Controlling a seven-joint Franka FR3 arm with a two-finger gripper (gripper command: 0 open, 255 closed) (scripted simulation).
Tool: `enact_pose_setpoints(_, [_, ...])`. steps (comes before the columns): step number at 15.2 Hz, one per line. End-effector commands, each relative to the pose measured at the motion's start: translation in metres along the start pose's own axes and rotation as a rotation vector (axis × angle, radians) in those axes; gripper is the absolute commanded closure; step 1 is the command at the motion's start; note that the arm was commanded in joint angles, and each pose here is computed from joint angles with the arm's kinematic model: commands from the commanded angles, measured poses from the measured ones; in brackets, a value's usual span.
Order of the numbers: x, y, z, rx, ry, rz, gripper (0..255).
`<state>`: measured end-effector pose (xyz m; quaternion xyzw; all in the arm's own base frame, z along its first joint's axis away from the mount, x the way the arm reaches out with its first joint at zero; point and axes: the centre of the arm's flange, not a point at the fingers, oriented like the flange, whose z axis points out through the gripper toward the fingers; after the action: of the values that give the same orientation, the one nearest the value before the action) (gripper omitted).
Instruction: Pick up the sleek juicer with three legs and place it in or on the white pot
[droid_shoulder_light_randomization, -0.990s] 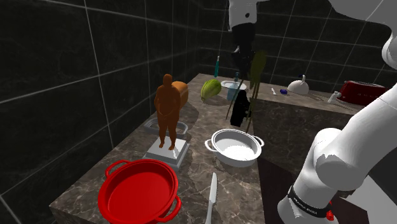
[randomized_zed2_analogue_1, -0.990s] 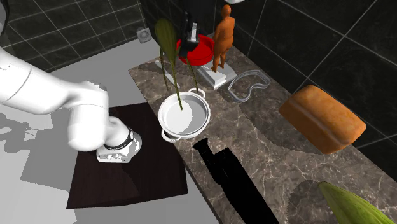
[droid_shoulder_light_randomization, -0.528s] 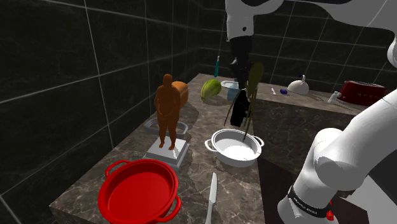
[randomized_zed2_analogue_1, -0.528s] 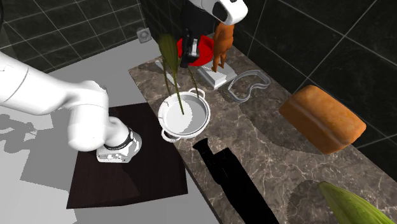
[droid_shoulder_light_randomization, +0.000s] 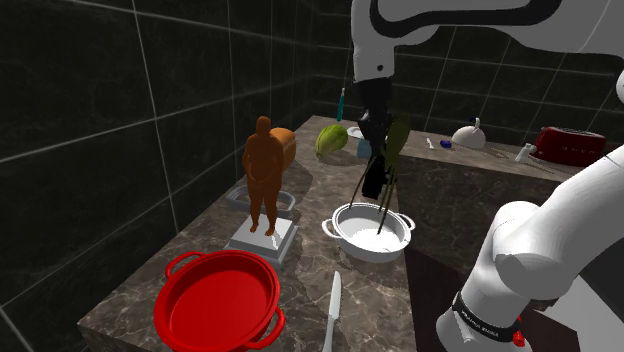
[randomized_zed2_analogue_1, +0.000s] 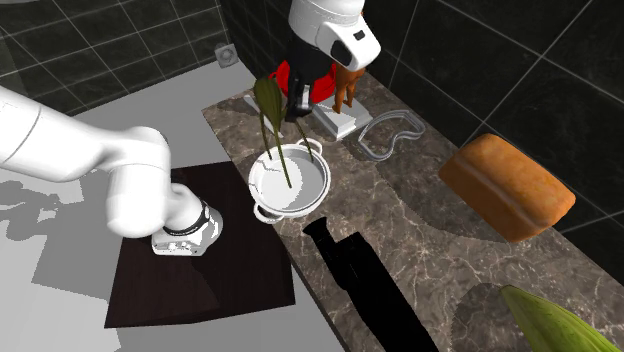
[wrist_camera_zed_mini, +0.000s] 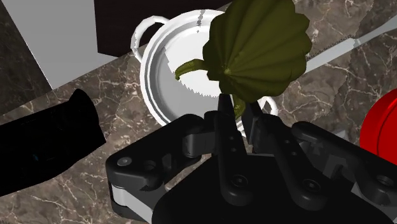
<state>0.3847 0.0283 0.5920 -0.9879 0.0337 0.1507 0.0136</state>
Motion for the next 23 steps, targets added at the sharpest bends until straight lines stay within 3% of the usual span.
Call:
enact_pose_setpoints(1, [0.004, 0.000, 0.010, 0.000, 0.000, 0.000, 255])
enact_pose_setpoints(10, [0.006, 0.000, 0.015, 0.000, 0.000, 0.000, 255])
enact_pose_setpoints(11, [0.006, 0.000, 0.015, 0.000, 0.000, 0.000, 0])
enact_pose_setpoints(16, [0.006, 0.000, 0.015, 0.000, 0.000, 0.000, 0])
enact_pose_setpoints(20, [0.006, 0.000, -0.035, 0.000, 0.000, 0.000, 0])
enact_pose_setpoints(23, [0.006, 0.000, -0.035, 0.000, 0.000, 0.000, 0])
